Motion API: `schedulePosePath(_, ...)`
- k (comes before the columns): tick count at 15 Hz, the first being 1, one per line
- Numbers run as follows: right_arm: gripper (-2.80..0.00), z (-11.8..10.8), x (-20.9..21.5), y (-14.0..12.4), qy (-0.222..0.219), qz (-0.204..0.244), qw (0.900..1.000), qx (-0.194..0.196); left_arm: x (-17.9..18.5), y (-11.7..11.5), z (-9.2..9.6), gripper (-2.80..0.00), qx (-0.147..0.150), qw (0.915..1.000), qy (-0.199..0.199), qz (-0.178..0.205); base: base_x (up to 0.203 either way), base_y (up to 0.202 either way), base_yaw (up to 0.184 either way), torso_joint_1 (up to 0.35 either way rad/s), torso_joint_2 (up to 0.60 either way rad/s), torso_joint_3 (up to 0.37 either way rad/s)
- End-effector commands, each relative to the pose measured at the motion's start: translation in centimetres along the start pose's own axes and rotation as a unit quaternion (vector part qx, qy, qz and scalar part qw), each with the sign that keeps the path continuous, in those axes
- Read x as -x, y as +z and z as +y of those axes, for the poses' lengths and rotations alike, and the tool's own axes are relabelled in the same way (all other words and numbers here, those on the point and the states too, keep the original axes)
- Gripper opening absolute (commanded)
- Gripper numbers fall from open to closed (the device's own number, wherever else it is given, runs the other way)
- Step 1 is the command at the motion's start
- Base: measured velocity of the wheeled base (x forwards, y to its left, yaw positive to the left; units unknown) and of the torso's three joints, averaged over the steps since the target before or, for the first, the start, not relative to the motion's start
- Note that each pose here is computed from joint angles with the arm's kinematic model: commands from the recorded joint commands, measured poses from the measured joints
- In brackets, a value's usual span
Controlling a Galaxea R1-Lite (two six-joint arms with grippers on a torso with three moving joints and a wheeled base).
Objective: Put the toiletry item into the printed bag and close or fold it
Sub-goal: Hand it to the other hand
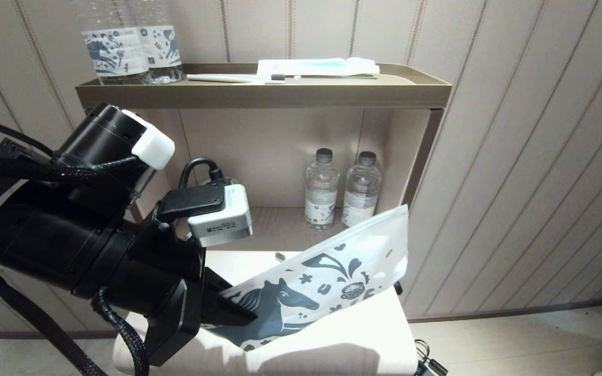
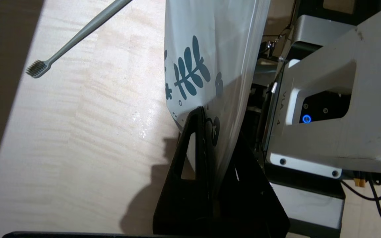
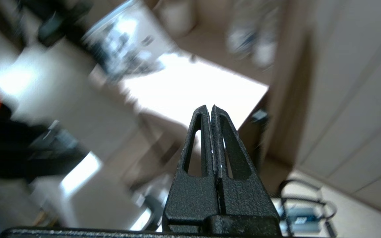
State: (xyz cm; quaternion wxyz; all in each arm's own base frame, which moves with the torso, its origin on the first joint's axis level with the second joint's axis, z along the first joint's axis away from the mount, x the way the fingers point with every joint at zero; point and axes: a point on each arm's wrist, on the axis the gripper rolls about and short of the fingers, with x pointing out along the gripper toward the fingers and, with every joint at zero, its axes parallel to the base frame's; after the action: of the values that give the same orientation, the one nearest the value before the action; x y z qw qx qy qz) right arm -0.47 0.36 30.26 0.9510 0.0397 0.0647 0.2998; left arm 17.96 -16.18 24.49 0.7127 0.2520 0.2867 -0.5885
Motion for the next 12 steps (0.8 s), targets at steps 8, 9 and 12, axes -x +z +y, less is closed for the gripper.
schedulePosePath(8, 0.0, 1.1, -17.0, 3.1, 0.212, 0.295, 0.932, 0.014, -1.3, 0.3, -0.2, -2.8, -0.033, 0.9981, -0.036, 0.037, 0.0, 0.0, 0.0, 0.0, 0.0, 0.0)
schedulePosePath(9, 0.0, 1.2, -17.7, 3.4, 0.22, 0.295, 0.93, 0.014, -1.3, 0.3, -0.2, -2.8, -0.032, 0.9981, -0.036, 0.038, 0.0, 0.0, 0.0, 0.0, 0.0, 0.0)
schedulePosePath(12, 0.0, 1.1, -18.9, 3.3, 0.223, 0.302, 0.926, 0.022, -1.4, 0.3, -0.1, -2.8, -0.033, 0.9981, -0.036, 0.038, 0.0, 0.0, 0.0, 0.0, 0.0, 0.0)
